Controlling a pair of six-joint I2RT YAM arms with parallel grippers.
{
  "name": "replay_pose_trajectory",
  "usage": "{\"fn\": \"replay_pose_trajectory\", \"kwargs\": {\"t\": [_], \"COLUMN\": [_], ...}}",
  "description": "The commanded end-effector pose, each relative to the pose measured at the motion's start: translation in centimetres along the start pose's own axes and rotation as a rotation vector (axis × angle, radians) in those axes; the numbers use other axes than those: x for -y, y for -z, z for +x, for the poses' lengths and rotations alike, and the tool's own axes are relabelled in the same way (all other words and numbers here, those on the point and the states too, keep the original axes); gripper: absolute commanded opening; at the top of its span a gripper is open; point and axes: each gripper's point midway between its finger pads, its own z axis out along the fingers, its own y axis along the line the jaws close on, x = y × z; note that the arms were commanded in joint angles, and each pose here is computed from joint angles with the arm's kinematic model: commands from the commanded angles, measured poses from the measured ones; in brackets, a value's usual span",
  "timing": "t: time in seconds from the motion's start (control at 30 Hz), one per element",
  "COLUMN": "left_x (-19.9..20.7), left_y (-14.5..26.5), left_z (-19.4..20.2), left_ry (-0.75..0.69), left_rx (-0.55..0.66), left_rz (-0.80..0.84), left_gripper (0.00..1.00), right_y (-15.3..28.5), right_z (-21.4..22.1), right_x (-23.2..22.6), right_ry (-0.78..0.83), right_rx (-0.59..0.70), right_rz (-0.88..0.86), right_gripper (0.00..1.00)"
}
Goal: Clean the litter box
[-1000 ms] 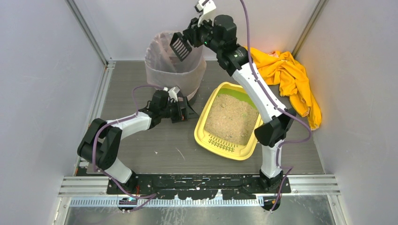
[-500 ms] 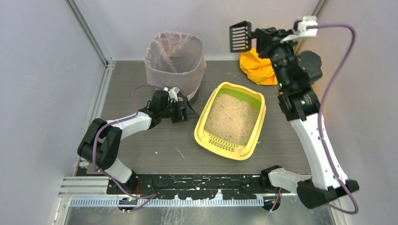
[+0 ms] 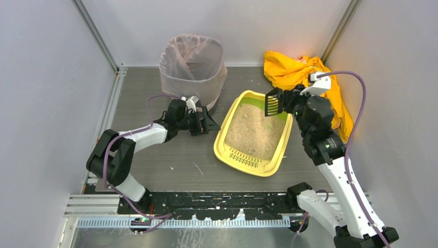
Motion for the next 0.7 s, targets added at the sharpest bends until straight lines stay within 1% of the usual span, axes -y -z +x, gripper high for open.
{"fn": "replay_pose_trajectory", "kwargs": {"t": [0.0, 0.13, 0.33, 0.47, 0.67], "left_x": [2.1, 2.0, 1.8, 1.9, 1.7], "left_y": [0.1, 0.2, 0.2, 0.1, 0.0], "left_z": [-1.3, -1.3, -1.3, -1.2, -1.2], "left_ry": [-0.044, -0.048, -0.053, -0.055, -0.052], "left_rx": [0.03, 0.033, 0.034, 0.03, 0.029], "left_rz": [0.073, 0.066, 0.055, 0.062, 0.061], "left_gripper": [0.93, 0.93, 0.93, 0.92, 0.92], "right_y": [-0.9, -2.8, -5.8, -7.8, -9.4], "right_z": [3.3, 7.2, 11.0, 11.6, 11.3], "right_x": [-0.2, -0.5, -0.3, 0.5, 1.5], "right_ry": [-0.045, -0.065, -0.063, -0.085, -0.14], "right_rx": [-0.082, -0.154, -0.198, -0.2, -0.182], "right_rz": [0.0, -0.011, 0.017, 0.029, 0.027], "right_gripper": [0.01, 0.01, 0.01, 0.01, 0.01]}}
